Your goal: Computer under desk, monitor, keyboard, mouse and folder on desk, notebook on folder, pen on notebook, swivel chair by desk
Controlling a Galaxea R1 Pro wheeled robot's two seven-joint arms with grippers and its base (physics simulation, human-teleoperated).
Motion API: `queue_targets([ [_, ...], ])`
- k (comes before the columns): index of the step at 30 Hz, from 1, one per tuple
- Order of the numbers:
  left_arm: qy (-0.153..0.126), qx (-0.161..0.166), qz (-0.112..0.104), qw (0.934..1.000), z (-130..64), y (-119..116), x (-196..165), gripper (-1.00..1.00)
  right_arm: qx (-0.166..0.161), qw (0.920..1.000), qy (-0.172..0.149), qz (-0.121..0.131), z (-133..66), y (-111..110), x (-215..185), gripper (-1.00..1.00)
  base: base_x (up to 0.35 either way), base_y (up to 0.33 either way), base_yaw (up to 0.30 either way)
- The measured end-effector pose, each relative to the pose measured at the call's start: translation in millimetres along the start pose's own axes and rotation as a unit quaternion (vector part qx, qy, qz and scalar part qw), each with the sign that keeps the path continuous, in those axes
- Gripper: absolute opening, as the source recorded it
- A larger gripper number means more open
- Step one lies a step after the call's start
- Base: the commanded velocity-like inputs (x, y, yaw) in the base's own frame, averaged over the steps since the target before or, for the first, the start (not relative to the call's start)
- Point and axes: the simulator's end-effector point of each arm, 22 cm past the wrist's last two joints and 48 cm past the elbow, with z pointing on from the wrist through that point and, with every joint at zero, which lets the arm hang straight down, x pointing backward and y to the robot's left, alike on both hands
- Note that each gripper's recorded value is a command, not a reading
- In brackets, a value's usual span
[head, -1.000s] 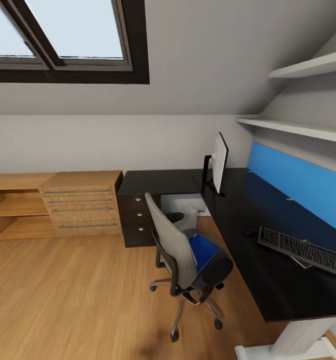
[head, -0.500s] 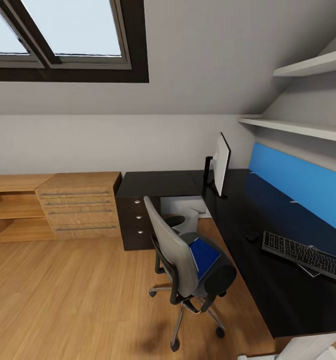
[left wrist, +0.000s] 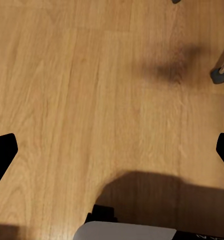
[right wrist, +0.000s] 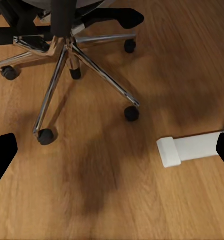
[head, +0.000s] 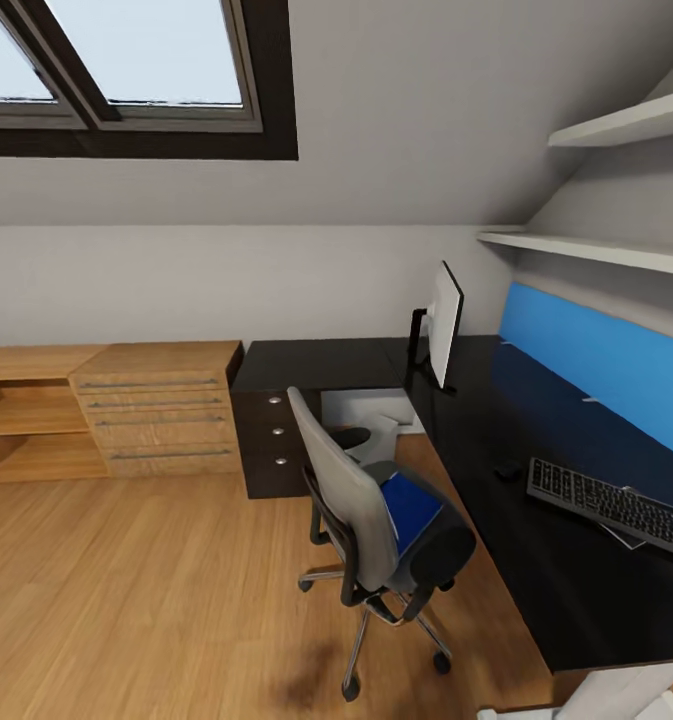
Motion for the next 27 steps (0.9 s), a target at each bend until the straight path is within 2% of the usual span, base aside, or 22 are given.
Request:
queue_targets([
  [27,0.000,0.000,0.000,1.0000,33.0,0,25,1.00,0.000,1.0000,0.001,0.000,25.7,0,33,1.00,0.000,0.000,0.000],
])
